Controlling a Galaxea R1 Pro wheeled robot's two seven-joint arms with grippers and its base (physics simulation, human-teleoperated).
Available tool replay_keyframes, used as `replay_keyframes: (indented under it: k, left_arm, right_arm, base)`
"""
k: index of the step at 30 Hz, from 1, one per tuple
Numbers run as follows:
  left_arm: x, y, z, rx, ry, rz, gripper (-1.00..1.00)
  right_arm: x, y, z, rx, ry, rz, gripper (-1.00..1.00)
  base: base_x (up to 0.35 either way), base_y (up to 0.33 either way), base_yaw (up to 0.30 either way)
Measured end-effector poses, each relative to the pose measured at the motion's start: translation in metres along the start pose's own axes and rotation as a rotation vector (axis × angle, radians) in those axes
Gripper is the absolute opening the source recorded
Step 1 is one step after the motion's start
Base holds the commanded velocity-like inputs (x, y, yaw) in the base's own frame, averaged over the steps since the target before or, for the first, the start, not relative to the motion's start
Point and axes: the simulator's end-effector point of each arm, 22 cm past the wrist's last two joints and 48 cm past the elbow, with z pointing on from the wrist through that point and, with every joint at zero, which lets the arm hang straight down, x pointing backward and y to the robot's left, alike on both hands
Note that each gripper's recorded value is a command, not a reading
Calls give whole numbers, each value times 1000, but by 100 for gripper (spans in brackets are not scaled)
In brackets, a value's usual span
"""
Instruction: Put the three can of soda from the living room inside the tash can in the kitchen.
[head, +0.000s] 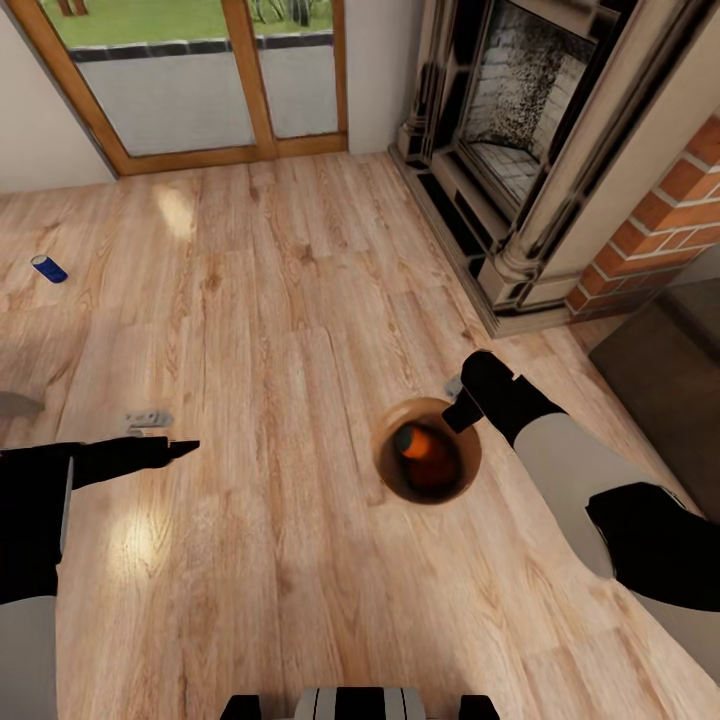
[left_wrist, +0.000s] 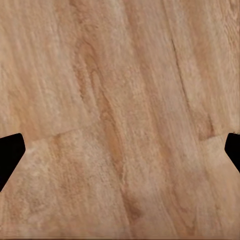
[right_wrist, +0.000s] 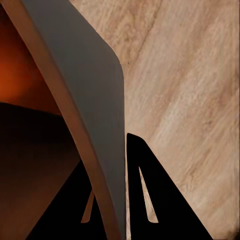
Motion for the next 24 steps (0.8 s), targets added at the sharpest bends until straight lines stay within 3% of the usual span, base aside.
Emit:
replay_keyframes:
  k: [5,6,7,8,11,15,16,17,20,21,24]
  left_arm:
    - [20,-5,8,-8,26,-11,100]
    - [51,-40,27,34,60,-57,100]
    - [59,-98,44,139,59,-117,100]
    - [59,-88,41,119,60,-105,100]
    - [59,-88,42,119,62,-106,100]
    - [60,-88,42,117,63,-105,100]
    - [60,-88,42,118,62,-105,100]
    - [60,-88,42,118,62,-105,100]
    - [60,-89,42,118,63,-105,100]
    - [60,-89,42,118,63,-105,100]
    - [60,-89,42,118,62,-105,100]
  right_arm:
    - [9,-22,-2,40,17,9,-100]
    - [21,-29,-1,10,29,65,-100]
    - [23,-30,0,8,34,70,-100]
    - [21,-29,0,4,27,70,-100]
    - [16,-15,1,-63,1,105,-100]
    - [-5,28,-8,-288,-79,226,-100]
    - [-9,32,-10,-317,-92,241,-100]
    - [-8,30,-10,-308,-89,238,-100]
    - [6,5,-1,-176,-51,166,-100]
    - [7,0,0,-155,-48,165,-100]
    - [4,14,-2,-223,-56,194,-100]
  base:
    - [260,0,0]
    - [309,0,0]
    - [312,0,0]
    - [315,0,0]
    - [322,0,0]
    - [325,0,0]
    - [325,0,0]
    - [326,0,0]
    - [326,0,0]
    - [326,0,0]
    - [326,0,13]
